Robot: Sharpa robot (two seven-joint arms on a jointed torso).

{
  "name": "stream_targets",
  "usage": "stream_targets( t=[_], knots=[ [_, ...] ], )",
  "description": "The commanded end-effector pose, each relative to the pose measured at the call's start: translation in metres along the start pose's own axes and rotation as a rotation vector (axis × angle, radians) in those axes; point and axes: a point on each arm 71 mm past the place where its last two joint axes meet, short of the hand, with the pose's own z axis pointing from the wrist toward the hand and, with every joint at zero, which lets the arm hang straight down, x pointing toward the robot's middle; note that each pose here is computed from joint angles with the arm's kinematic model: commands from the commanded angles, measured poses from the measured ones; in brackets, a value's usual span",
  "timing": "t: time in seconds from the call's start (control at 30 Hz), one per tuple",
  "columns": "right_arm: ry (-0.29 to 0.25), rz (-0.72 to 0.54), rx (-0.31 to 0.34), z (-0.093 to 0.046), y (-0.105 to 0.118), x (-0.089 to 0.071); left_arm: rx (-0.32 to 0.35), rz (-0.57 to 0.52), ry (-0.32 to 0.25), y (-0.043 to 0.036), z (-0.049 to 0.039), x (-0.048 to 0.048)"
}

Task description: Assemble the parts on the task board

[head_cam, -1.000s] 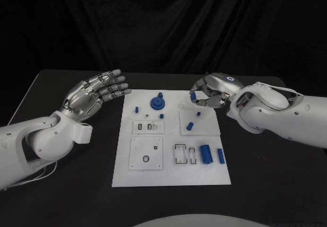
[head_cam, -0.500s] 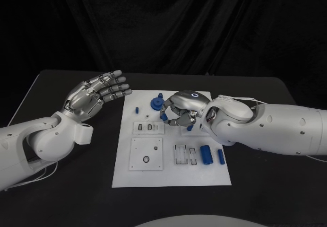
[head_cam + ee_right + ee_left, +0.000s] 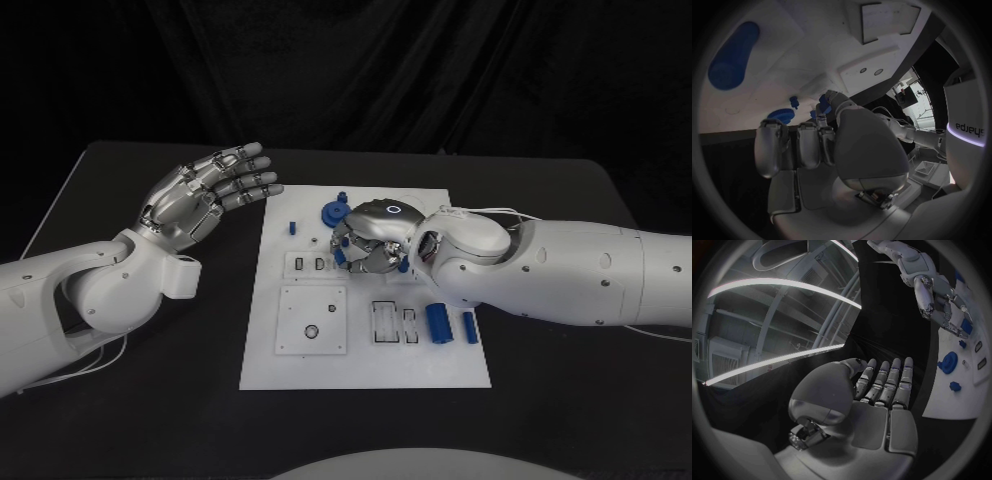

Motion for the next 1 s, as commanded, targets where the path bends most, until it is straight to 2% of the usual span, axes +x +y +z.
stream_targets(
  t=[0.03, 1.0],
  knots=[
    [0.015, -0.031, 0.027, 0.0, -0.002, 0.002, 0.01, -0.011, 0.007, 0.0, 0.0005, 0.0014],
    [0.08, -0.063, 0.064, 0.006, -0.003, 0.013, -0.002, -0.018, 0.009, 0.0034, -0.0007, 0.0001]
  ],
)
